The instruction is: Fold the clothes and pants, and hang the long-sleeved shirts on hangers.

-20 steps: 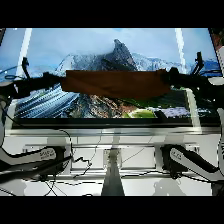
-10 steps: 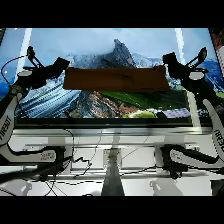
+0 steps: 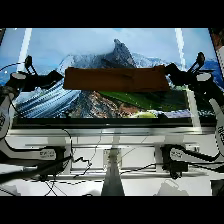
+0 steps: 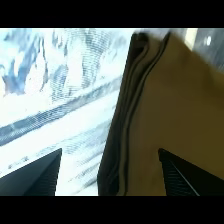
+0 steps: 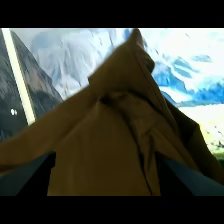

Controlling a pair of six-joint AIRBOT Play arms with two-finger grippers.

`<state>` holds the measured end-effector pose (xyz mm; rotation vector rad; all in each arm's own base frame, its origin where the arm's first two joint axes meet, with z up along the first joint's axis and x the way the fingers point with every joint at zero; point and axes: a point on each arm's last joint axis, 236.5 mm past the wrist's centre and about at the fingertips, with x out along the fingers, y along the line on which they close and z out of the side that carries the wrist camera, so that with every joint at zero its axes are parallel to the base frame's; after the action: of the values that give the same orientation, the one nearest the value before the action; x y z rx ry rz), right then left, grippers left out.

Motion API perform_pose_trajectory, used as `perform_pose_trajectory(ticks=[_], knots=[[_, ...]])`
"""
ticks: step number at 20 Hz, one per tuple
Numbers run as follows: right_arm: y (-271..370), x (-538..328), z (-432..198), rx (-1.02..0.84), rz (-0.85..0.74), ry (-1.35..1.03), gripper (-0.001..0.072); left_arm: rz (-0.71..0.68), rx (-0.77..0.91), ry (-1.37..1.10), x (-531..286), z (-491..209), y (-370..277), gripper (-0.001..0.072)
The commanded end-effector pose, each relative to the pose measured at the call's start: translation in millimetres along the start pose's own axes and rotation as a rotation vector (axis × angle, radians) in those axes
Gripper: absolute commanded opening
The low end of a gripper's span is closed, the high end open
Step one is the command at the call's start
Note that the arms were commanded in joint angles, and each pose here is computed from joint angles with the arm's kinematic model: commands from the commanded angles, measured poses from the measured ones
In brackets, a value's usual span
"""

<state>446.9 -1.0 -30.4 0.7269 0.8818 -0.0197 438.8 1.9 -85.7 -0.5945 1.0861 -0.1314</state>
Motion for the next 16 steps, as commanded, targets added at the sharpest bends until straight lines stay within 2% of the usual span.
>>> perform_pose_trajectory(ticks=[1, 5, 6, 8, 9, 10, 12, 16], knots=[[4.2, 0.0, -29.1, -0.073, 0.005, 0.117, 0.0689, 0.02, 0.026, 0.157, 15.6, -24.5, 3.8, 0.0681], [37.2, -3.6, -37.3, -0.225, 0.031, 0.179, 0.0686, -0.004, 0.127, 0.179, 54.2, -18.0, -31.5, 0.0674], [49.6, -5.0, -32.7, -0.245, 0.048, 0.168, 0.0632, -0.006, 0.148, 0.171, 61.0, -15.2, -39.1, 0.0552], [74.1, -6.3, -27.4, -0.291, 0.08, 0.146, 0.0403, -0.016, 0.184, 0.162, 65.3, -12.6, -54.2, 0.0047], [85.4, -6.3, -29.0, -0.312, 0.096, 0.145, 0.03, -0.028, 0.202, 0.167, 62.2, -11.5, -61.6, 0.0018], [97.8, -5.9, -33.9, -0.338, 0.113, 0.15, 0.022, -0.047, 0.22, 0.185, 53.8, -11.2, -70.9, 0.0018], [122.5, -3.5, -52.0, -0.39, 0.149, 0.173, 0.0014, -0.081, 0.268, 0.243, 23.1, -13.0, -86.4, 0.0017], [174.3, 11.8, -95.2, -0.488, 0.218, 0.172, 0.0013, -0.087, 0.39, 0.265, -64.3, -18.2, -113.1, 0.0017]])
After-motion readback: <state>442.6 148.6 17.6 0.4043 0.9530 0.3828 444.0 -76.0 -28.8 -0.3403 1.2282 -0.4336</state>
